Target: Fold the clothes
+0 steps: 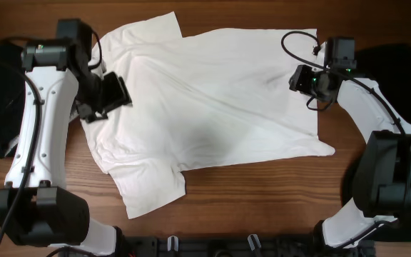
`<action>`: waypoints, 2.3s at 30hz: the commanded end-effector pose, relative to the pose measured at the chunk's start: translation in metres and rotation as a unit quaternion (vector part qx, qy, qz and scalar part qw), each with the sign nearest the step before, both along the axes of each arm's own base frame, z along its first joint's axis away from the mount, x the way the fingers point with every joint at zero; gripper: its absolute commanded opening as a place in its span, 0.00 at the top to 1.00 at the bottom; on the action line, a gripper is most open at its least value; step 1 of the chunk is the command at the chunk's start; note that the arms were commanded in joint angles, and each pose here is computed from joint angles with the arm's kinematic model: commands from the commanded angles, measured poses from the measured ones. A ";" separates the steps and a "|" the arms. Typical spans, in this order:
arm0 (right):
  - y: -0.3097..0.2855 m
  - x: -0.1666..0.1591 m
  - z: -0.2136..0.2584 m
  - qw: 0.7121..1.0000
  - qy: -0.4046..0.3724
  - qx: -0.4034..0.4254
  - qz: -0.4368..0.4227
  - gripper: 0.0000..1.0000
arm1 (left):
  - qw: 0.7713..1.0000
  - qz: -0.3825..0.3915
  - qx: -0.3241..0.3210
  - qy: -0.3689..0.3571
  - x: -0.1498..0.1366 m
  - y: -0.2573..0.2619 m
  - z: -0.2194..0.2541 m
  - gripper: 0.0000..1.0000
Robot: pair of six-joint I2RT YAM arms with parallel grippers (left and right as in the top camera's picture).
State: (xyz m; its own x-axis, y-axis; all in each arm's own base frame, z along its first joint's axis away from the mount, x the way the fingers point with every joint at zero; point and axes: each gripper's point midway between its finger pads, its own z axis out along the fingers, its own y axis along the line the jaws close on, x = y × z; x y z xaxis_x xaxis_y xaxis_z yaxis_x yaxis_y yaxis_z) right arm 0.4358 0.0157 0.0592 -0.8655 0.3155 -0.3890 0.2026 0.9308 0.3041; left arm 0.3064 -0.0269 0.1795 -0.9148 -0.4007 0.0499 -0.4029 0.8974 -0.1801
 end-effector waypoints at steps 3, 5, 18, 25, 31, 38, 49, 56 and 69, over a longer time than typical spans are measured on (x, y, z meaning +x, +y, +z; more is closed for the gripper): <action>0.015 0.012 0.013 0.998 -0.022 0.035 0.045 0.40 | 0.997 0.052 0.051 0.019 -0.024 0.020 0.012 0.37; 0.016 0.014 0.018 0.998 -0.024 0.036 0.046 0.40 | 0.995 0.067 0.066 0.014 -0.033 0.025 0.020 0.37; 0.022 0.017 0.027 0.998 -0.018 0.058 0.030 0.39 | 0.986 0.162 0.045 -0.007 -0.085 0.019 -0.060 0.42; 0.022 0.015 0.026 0.998 -0.014 0.058 0.031 0.39 | 0.974 0.224 -0.012 0.016 -0.096 0.001 -0.142 0.83; 0.022 0.013 0.025 0.998 -0.010 0.058 0.030 0.39 | 0.961 0.277 -0.015 0.022 -0.105 0.001 -0.180 0.92; 0.019 0.011 0.024 0.998 -0.005 0.051 0.027 0.39 | 0.923 0.378 0.003 0.073 -0.130 0.021 -0.211 0.92; 0.012 0.008 0.019 0.999 0.003 0.025 0.030 0.36 | 0.898 0.431 -0.021 0.085 -0.142 0.066 -0.216 0.96; 0.015 0.005 0.019 0.999 0.004 0.027 0.042 0.32 | 0.915 0.396 -0.028 0.063 -0.127 0.089 -0.194 0.89; 0.028 -0.006 0.077 0.996 -0.043 0.056 0.062 0.22 | 0.947 0.318 0.002 -0.052 -0.089 0.113 -0.085 0.63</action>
State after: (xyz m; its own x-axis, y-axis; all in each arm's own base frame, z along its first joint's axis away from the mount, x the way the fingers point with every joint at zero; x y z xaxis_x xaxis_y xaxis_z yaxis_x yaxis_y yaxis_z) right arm 0.4264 0.0378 0.0835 -0.9055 0.2792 -0.3196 0.1402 0.9076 0.3956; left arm 0.2033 0.0712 0.0531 -0.4254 -0.8964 0.1243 -0.8974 0.4002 -0.1857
